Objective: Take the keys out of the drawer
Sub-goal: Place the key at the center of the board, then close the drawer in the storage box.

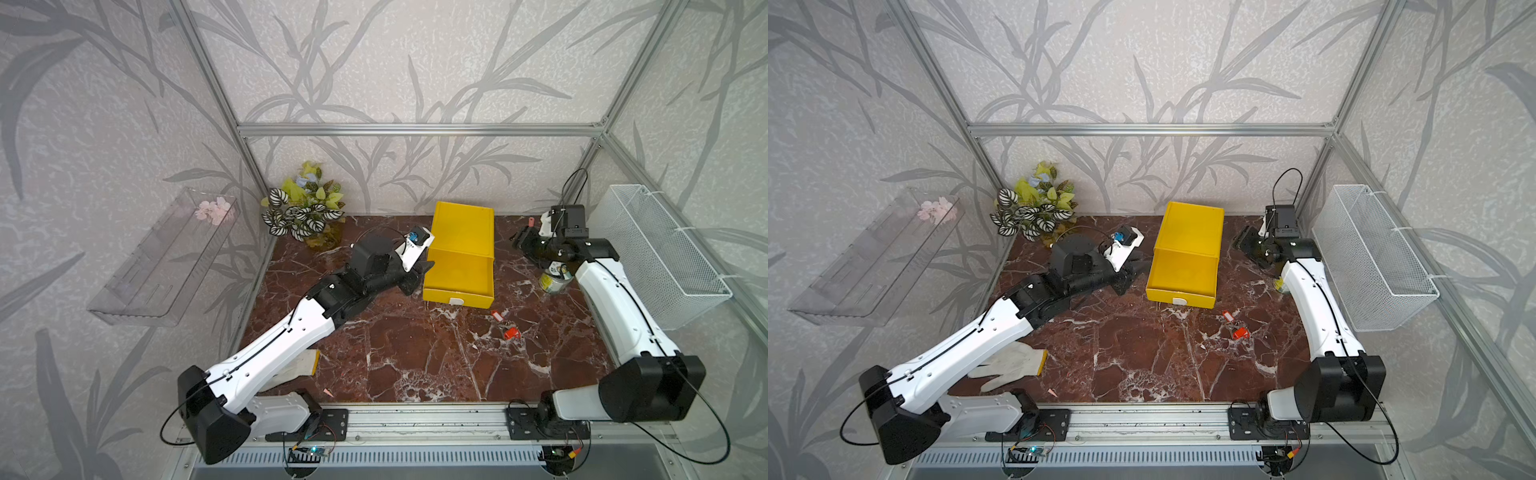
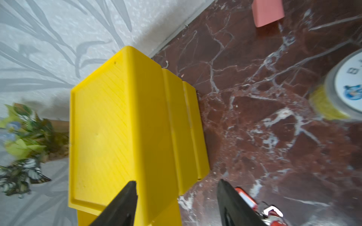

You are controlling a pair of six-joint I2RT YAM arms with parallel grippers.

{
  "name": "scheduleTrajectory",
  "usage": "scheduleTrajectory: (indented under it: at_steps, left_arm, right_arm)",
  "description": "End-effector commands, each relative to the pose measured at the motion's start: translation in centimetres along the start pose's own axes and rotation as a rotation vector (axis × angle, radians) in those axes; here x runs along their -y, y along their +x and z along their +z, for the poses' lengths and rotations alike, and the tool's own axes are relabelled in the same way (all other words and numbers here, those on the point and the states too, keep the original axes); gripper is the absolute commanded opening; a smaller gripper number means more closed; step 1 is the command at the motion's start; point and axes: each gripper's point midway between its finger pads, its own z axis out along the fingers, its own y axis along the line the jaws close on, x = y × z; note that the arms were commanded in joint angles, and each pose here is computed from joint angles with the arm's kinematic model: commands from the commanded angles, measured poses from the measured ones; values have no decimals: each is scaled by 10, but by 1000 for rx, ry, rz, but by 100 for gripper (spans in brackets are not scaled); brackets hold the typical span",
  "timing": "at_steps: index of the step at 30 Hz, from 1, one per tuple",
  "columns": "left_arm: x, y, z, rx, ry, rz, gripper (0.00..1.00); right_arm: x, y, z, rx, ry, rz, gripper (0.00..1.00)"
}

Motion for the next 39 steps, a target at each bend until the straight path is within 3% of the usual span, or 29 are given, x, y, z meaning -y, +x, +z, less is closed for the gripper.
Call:
scheduleTrajectory:
  at_steps: [1,4,8,17,21,32,39]
  left_arm:
    - [6,6,0,15,8,-109,32]
    - [23,33,2,-41,64,-155,28]
    - [52,62,-6,-11,121,-115,25]
    - [67,119,4,-123,111,-172,12]
    - [59,123,19,-126,64,-185,10]
    - [77,119,69,-97,163,-157,5]
    - [63,119,85,-71,86,-124,5]
  right_arm:
    - [-32,-21,-4,116,-108,-67,70]
    - [-39,-16,0,124,-135,-87,70]
    - [-38,-7,10,104,-141,-93,71]
    - [-38,6,43,29,-139,-94,71]
    - [-43,15,48,0,-162,-106,71]
    - [-38,24,46,24,-189,-99,71]
    - [-35,26,43,29,-179,-109,71]
